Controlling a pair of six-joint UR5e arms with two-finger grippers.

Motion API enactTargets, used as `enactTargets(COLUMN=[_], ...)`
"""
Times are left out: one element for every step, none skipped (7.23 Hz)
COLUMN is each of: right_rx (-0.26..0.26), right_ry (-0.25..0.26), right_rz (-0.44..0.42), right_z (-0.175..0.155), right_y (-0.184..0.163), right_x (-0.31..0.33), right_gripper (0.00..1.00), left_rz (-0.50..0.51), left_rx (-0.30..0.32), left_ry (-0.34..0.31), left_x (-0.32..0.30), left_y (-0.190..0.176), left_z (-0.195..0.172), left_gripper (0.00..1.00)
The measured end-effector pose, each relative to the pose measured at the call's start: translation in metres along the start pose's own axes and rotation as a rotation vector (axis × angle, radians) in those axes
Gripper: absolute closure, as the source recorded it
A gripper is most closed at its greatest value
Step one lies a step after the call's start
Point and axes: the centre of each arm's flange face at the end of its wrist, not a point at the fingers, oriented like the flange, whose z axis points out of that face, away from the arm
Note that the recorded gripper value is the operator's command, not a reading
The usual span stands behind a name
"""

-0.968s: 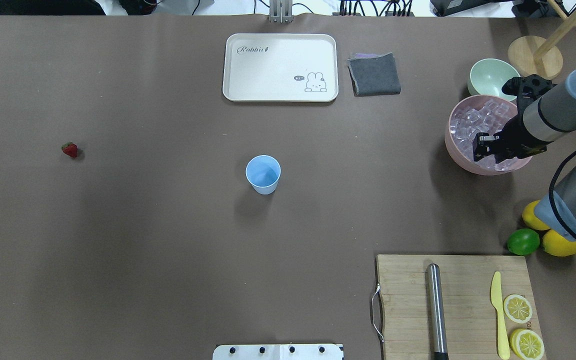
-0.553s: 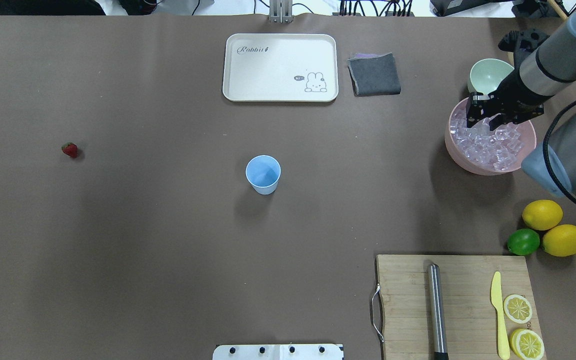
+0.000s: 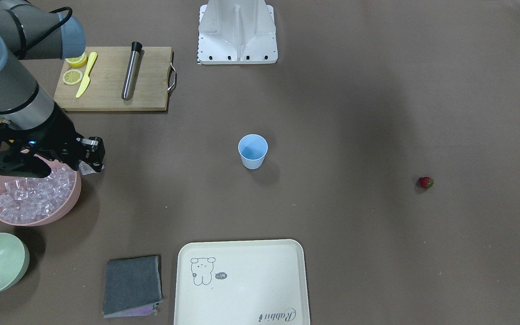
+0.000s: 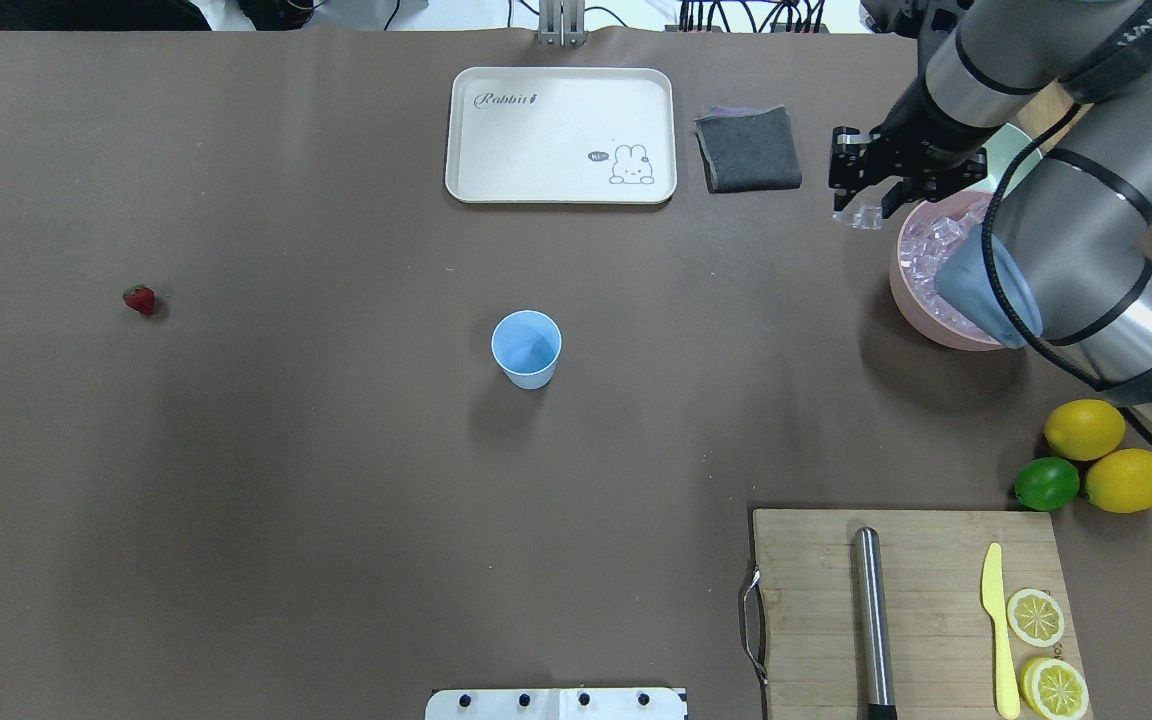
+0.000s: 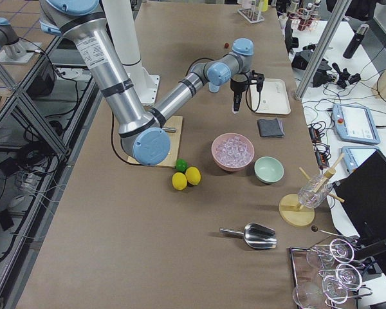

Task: Put ice and strawberries in cup
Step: 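Lift the ice cube and carry it over the blue cup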

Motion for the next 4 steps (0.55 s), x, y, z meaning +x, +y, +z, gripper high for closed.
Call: enactTargets(right_rx=[0.007,0.018,0.028,0.037], right_ry=[-0.016,-0.032,-0.046,-0.054], right_rz=[0.012,0.020,0.023,0.019], right_z=[0.000,0.001,0.004,0.009], right_y=[0.014,0.031,0.051,0.071], right_x=[-0.039,-0.080,-0.118,-0.149], right_gripper=[0.87,0.87,0.88,0.90], left_rz=[0.001,0.001,0.001,0.001], left_rx=[-0.002,-0.003,-0.003,-0.003], left_ry=[-0.001,-0.001,0.000,0.000], left_x=[0.000,0.000,0.001,0.001], left_y=[0.000,0.000,0.000,0.000], left_z=[0.001,0.002,0.002,0.002], left_gripper=[0.02,0.02,0.02,0.02])
